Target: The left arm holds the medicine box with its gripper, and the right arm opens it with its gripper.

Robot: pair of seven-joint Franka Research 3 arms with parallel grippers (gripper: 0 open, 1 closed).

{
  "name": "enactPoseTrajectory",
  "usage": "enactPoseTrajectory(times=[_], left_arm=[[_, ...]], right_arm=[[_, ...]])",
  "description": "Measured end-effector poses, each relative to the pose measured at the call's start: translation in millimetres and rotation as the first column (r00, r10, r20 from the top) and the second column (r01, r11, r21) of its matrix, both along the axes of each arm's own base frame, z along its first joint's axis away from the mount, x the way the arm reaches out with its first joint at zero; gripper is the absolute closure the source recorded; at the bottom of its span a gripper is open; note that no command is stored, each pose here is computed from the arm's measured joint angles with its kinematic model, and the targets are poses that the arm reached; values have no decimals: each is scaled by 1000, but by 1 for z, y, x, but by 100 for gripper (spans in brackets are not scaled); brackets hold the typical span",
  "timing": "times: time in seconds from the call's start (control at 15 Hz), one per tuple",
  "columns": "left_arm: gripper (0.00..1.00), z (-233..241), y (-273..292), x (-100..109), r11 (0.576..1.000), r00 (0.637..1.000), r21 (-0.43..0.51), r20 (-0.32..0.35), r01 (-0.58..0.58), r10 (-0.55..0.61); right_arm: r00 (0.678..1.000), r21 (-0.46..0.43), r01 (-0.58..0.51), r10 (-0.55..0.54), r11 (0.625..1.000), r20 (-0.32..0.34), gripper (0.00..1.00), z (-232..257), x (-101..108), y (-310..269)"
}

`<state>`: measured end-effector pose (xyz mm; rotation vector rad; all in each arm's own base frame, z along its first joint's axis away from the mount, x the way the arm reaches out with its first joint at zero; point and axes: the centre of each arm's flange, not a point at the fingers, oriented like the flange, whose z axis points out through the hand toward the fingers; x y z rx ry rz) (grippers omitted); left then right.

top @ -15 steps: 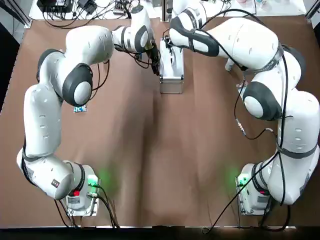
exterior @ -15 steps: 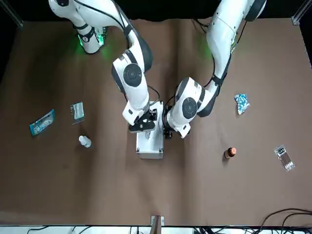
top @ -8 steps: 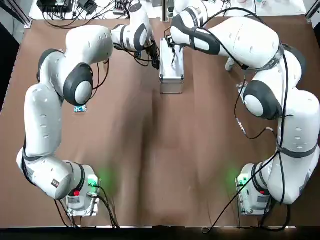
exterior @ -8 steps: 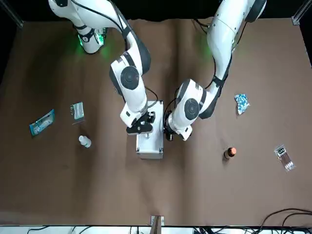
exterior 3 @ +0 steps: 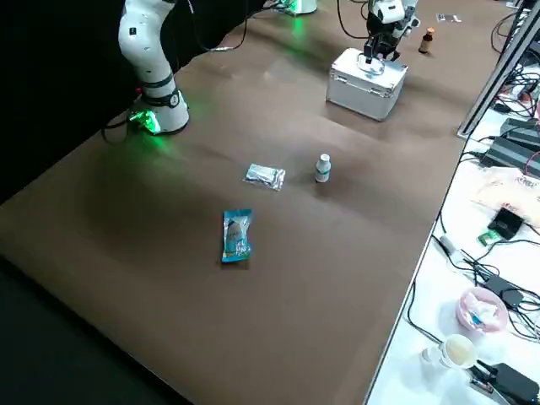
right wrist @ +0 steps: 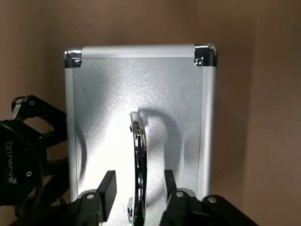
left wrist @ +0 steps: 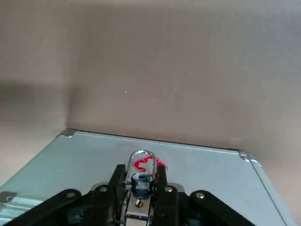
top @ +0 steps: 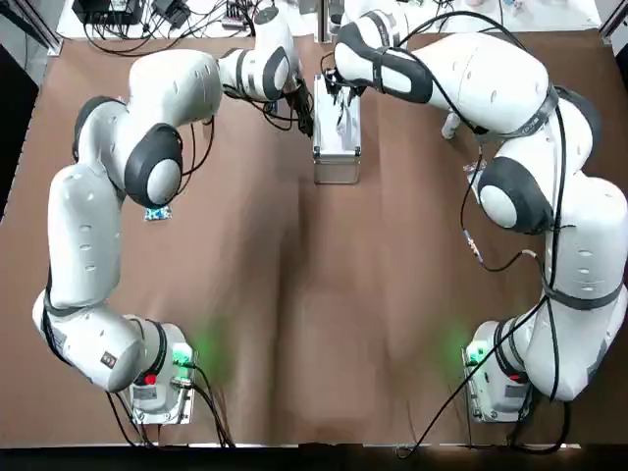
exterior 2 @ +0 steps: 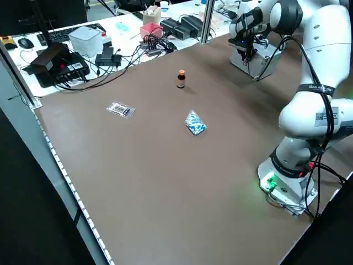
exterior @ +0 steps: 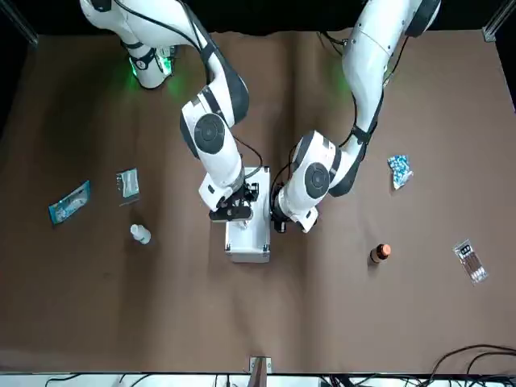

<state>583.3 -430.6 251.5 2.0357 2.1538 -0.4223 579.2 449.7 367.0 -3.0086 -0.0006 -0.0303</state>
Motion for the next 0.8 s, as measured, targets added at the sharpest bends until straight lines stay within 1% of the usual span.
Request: enactPoseTrajectory(times=[0.07,0.13,0.4,0.53,0.6,0.67,0.8], left_arm=[[70,0,0,0,1000,1000,0,0,0,0],[70,0,0,0,1000,1000,0,0,0,0],[70,0,0,0,1000,1000,0,0,0,0],[70,0,0,0,1000,1000,0,0,0,0],[70,0,0,0,1000,1000,0,0,0,0],[70,0,0,0,1000,1000,0,0,0,0],[70,0,0,0,1000,1000,0,0,0,0]], right_arm=[[1000,2,0,0,1000,-2,51,0,0,0],[1000,5,1,-1,1000,-5,58,0,-1,1],[1000,14,6,-5,1000,-10,60,0,-1,2],[1000,25,11,-11,1000,-20,63,0,-2,3],[999,34,20,-19,999,-30,72,0,-3,4],[999,41,27,-26,999,-36,74,0,-3,4],[999,47,33,-31,998,-42,74,0,-3,4]])
